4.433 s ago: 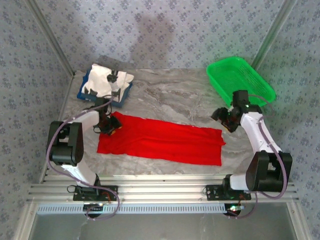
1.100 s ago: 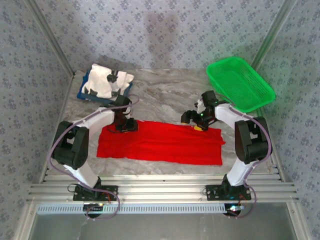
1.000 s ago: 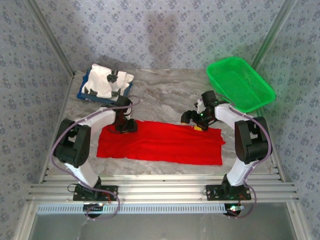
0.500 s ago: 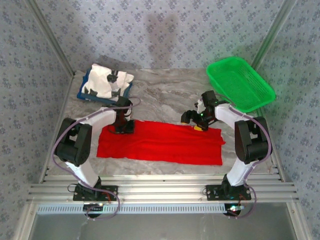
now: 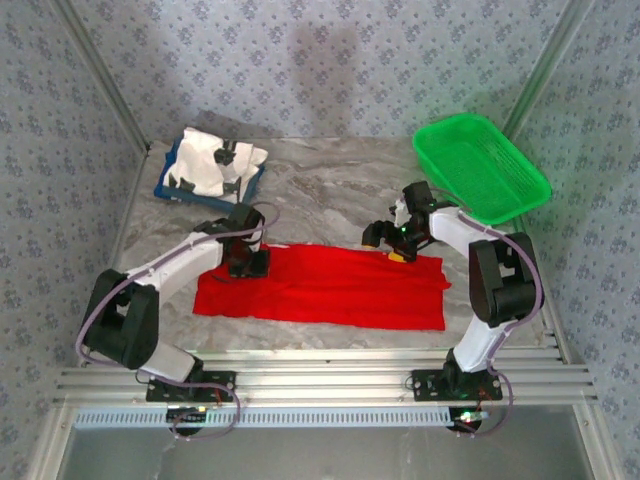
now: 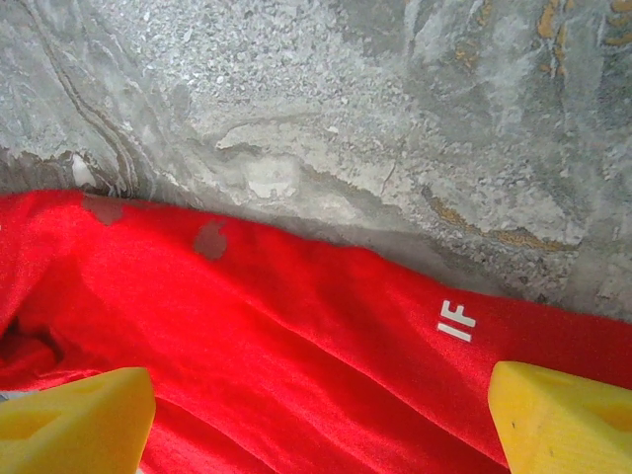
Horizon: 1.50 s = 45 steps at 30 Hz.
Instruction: Fold and stack the t-shirts
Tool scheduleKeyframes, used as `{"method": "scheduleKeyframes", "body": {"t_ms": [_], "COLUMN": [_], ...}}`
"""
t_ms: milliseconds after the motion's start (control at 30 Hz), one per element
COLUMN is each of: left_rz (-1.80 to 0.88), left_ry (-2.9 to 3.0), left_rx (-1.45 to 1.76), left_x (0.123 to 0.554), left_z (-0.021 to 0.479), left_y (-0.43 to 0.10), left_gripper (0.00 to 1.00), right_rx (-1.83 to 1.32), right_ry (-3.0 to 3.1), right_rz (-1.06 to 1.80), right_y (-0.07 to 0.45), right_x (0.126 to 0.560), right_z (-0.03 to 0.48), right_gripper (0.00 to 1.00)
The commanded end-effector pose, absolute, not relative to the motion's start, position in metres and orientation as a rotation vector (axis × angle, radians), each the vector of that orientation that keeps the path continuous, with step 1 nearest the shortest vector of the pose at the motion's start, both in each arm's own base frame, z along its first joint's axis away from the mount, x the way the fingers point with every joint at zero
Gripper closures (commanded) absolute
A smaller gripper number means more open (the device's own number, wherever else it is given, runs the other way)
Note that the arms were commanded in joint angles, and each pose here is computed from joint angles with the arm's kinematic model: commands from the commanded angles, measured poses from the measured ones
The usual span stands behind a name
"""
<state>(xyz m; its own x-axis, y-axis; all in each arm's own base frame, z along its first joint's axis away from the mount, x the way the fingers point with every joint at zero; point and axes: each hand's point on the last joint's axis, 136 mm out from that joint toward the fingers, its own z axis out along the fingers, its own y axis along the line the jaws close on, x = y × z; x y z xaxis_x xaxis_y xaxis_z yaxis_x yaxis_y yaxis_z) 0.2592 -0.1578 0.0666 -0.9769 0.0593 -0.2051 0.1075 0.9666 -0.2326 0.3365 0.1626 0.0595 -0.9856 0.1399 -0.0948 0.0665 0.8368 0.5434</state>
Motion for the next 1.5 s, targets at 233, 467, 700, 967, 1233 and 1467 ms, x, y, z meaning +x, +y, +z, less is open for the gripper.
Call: {"method": "scheduleKeyframes", "body": {"t_ms": [233,467,700,967,1233,1467], "left_rz": [-0.142,-0.131,-0.280,-0.302,-0.244,-0.192], "left_ry": [2.925,2.921,2.924,2.900,2.889,2.883], "left_rx": [0.000,-0.029,0.082,0.000,-0.072,-0.047], "left_x": [0.281,0.325,0.297,0.261,0.263,0.277], "left_z": [0.048,0.038,0.046,0.059,0.062,0.060], "left_y": [-0.138,-0.142,-0.167,-0.153,-0.142,-0.140], "left_gripper": [0.89,0.88,0.95,0.90,0.59,0.56], "right_rx": [0.191,0.171,0.194,0.211,0.198,0.194], "right_ry": [2.911,2.920,2.914,2.915,2.915,2.919], "right_rz": [0.866,0.851,0.836,0.855,0.877,0.884], "right_y": [0.166,0.162,0.152,0.153,0.157,0.158], "right_x": [0.339,0.332,0.327,0.334,0.341,0.340], "right_z": [0.050,0.052,0.053,0.048,0.049,0.048], "right_gripper": [0.10,0.10,0.10,0.10,0.10,0.10]}}
